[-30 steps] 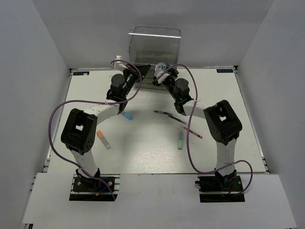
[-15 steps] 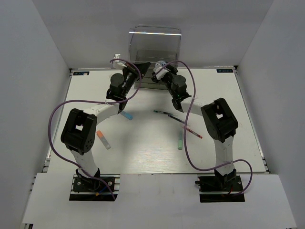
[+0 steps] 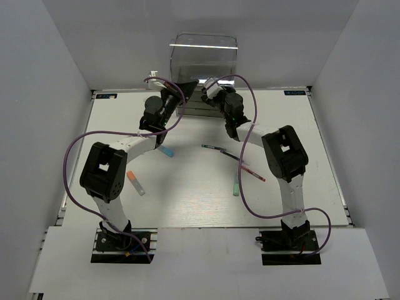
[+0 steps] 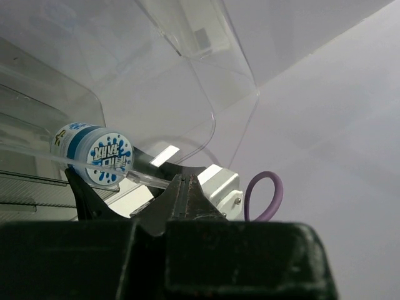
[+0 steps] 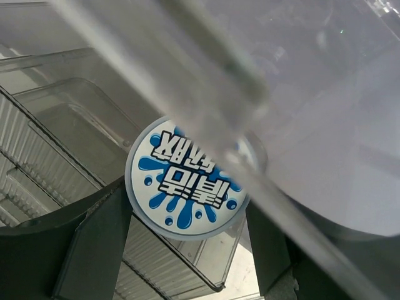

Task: Sort the stationery into containers
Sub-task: Place the stationery in the storage box.

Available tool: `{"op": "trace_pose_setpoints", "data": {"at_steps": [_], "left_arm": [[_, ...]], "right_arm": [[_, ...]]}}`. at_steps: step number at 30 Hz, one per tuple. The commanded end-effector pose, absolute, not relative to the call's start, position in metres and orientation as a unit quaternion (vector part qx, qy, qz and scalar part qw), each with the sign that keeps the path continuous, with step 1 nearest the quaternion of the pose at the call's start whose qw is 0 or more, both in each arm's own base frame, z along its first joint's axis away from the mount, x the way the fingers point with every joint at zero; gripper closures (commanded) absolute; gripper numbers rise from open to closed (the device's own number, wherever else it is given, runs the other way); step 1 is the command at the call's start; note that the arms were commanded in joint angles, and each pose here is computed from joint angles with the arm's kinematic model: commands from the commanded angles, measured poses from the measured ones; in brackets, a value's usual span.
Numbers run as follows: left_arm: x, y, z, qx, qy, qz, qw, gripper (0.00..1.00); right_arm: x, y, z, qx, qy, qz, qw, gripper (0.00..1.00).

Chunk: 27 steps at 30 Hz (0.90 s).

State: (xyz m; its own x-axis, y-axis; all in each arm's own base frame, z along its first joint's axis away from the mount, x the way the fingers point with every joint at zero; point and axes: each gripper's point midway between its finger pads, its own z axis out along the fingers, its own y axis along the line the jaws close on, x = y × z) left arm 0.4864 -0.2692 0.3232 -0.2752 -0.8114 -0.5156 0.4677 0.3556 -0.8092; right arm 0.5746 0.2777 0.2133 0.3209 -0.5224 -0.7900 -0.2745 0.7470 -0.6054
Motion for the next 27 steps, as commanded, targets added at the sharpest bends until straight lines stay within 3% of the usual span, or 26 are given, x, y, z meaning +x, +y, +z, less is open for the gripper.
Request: {"op": "trace_pose_setpoints", "data": {"at_steps": [1,6,7,10,11,14,15,18,21,27], "left_arm": [[0.483,-0.264,0.346,-0.14,0.558,-0.556,0.599,1.0],[0.474,-0.261,0.343,-0.141,0.561,-0.555,0.598,1.0],[0.474,-0.261,0.338,-0.142,0.564,-0.554,0.596,1.0],[0.464,-0.256,0.335,-0.144,0.57,-0.551,0.592,0.98],[0.458,-0.254,0.331,-0.145,0.573,-0.549,0.59,0.94],[0.448,-0.249,0.313,-0.146,0.594,-0.534,0.584,0.8],[0.442,-0.245,0.317,-0.149,0.591,-0.533,0.587,0.66],[0.431,-0.235,0.298,-0.161,0.61,-0.515,0.581,0.5],[0.417,-0.224,0.287,-0.171,0.621,-0.499,0.58,0.46],[0.398,-0.214,0.275,-0.175,0.631,-0.488,0.577,0.43]], "right_arm": [[0.583,0.277,0.26,-0.306,0.551,-0.081,0.772,1.0],[0.582,0.285,0.249,-0.323,0.569,-0.052,0.755,1.0],[0.582,0.285,0.243,-0.329,0.578,-0.048,0.745,0.96],[0.581,0.287,0.234,-0.338,0.591,-0.037,0.732,0.71],[0.581,0.288,0.231,-0.34,0.594,-0.033,0.728,0.56],[0.579,0.289,0.233,-0.347,0.598,-0.018,0.722,0.39],[0.577,0.291,0.231,-0.35,0.6,-0.012,0.719,0.36],[0.572,0.299,0.229,-0.375,0.603,0.024,0.704,0.27],[0.565,0.301,0.226,-0.382,0.611,0.047,0.692,0.18],[0.563,0.297,0.225,-0.381,0.618,0.051,0.686,0.17]]}}
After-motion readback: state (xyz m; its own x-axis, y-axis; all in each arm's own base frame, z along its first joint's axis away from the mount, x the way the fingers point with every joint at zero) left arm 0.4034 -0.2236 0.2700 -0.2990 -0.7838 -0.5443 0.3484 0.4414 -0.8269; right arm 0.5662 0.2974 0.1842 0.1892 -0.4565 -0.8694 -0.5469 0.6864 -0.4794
